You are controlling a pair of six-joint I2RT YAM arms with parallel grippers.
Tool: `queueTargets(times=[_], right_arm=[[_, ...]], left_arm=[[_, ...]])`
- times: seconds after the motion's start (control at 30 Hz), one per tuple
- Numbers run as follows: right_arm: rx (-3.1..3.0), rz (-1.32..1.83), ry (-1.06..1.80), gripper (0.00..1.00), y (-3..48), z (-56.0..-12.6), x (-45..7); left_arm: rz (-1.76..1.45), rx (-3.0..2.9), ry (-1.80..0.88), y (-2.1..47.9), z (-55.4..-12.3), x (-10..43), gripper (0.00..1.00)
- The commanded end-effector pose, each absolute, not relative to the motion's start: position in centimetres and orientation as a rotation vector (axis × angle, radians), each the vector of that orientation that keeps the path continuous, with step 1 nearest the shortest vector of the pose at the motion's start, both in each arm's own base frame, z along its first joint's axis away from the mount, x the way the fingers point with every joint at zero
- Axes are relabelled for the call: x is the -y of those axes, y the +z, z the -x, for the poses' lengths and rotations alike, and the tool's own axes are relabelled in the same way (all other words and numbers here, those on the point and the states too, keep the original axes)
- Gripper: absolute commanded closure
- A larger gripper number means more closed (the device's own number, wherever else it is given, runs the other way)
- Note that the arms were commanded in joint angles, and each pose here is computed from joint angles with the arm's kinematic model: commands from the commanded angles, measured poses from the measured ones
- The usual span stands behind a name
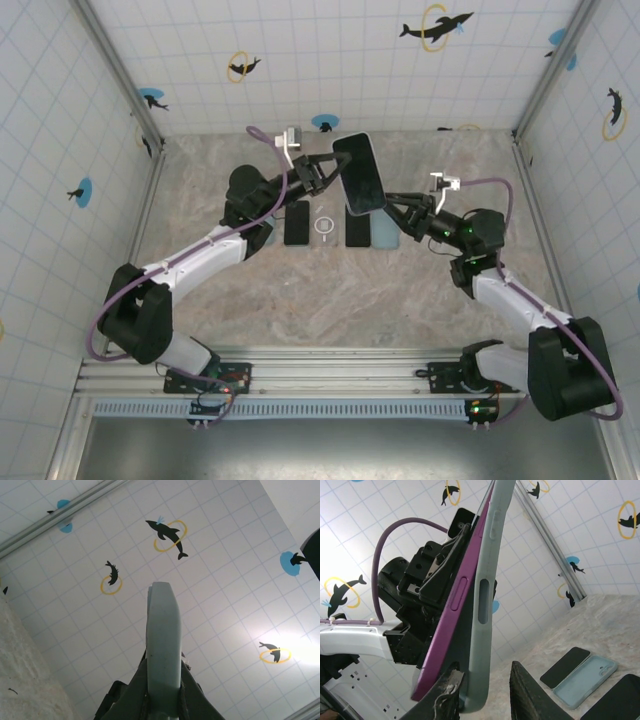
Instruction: Take the phone out of the phone case
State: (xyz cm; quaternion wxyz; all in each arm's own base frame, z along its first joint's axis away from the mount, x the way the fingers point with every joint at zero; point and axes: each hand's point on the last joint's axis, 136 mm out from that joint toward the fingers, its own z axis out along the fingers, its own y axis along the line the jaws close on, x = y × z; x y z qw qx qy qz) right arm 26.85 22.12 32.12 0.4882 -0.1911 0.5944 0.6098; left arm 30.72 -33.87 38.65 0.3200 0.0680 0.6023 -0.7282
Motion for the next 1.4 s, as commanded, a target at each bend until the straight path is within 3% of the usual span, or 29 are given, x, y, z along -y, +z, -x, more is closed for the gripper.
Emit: queueTargets(times=[0.0, 0.3, 0.57, 0.87, 1.03, 1.13, 1.37], right_arm=[[-1.432, 0.455, 1.503, 0.71, 32.9, -27.2, -22.6], [-1.360, 0.279, 1.728, 0.73, 34.9, -26.4, -23.4], [-1.364, 0.212, 1.757, 0.94, 34.3, -26.3, -22.9], [-1.363, 0.112, 1.772, 1.00, 33.8, -26.9, -21.7], [-1.365, 0.083, 1.766, 1.00, 33.5, -27.1, -21.3], [-1.363, 0.068, 1.770, 1.00, 33.4, -27.1, -21.2], [-1.362, 0.024, 1.759, 1.00, 33.1, -27.5, -20.7]], left_arm=[[-0.187, -1.450, -1.959, 41.7, -29.7, 33.8, 1.00], [0.053, -1.504, -1.952, 37.8, -32.0, 34.5, 1.00], [0.119, -1.557, -1.950, 35.2, -32.7, 35.1, 1.00], [0.180, -1.606, -1.980, 33.2, -33.2, 35.5, 1.00], [0.199, -1.625, -1.984, 32.7, -33.5, 35.6, 0.93], [0.199, -1.625, -1.998, 33.0, -33.5, 35.7, 0.81], [0.193, -1.652, -2.010, 32.7, -33.6, 36.2, 0.69]])
